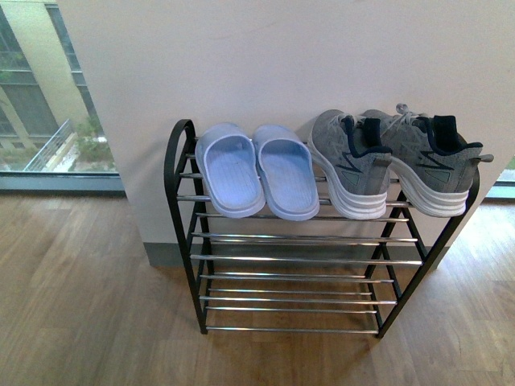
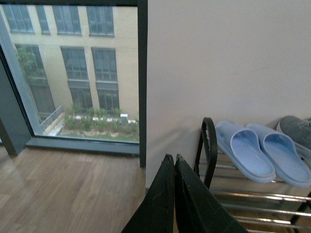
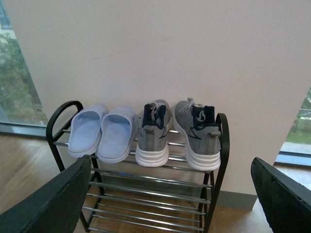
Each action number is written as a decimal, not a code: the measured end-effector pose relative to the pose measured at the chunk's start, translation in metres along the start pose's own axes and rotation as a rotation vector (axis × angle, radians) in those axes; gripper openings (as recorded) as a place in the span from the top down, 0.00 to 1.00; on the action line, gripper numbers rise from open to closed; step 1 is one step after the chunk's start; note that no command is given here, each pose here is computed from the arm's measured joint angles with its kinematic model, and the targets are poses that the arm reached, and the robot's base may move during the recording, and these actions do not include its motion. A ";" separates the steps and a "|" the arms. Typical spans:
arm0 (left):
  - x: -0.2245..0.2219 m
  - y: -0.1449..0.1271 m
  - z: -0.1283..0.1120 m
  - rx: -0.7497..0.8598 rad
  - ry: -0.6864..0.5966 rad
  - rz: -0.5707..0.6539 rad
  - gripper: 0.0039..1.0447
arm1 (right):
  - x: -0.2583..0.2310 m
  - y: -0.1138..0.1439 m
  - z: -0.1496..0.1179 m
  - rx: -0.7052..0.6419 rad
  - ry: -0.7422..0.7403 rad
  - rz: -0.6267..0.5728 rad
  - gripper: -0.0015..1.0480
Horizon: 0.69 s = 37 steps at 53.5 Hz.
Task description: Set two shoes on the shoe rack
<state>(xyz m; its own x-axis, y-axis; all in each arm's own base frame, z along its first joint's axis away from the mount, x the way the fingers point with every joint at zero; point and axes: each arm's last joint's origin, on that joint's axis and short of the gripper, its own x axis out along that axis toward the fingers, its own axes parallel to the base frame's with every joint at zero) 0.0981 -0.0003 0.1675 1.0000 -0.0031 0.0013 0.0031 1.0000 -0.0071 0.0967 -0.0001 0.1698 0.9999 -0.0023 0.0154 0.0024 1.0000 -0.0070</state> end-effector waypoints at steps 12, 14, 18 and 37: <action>0.000 0.000 0.000 0.000 0.004 0.000 0.99 | 0.000 0.000 0.000 0.000 0.000 0.000 0.09; 0.000 0.000 0.000 0.000 0.003 0.000 0.99 | 0.000 0.000 0.000 0.000 0.000 0.001 0.09; 0.000 0.000 0.000 0.000 0.003 0.000 0.96 | 0.000 0.000 0.000 0.000 0.000 0.001 0.09; 0.000 0.000 0.000 0.000 0.003 0.000 0.28 | 0.000 0.000 0.000 0.000 0.000 0.001 0.09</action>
<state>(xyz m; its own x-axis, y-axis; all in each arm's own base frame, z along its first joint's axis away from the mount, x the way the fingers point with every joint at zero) 0.0978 -0.0003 0.1671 1.0000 -0.0027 -0.0017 0.0027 1.0000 -0.0074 0.0967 -0.0001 0.1698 0.9999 -0.0015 0.0154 0.0016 1.0000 -0.0070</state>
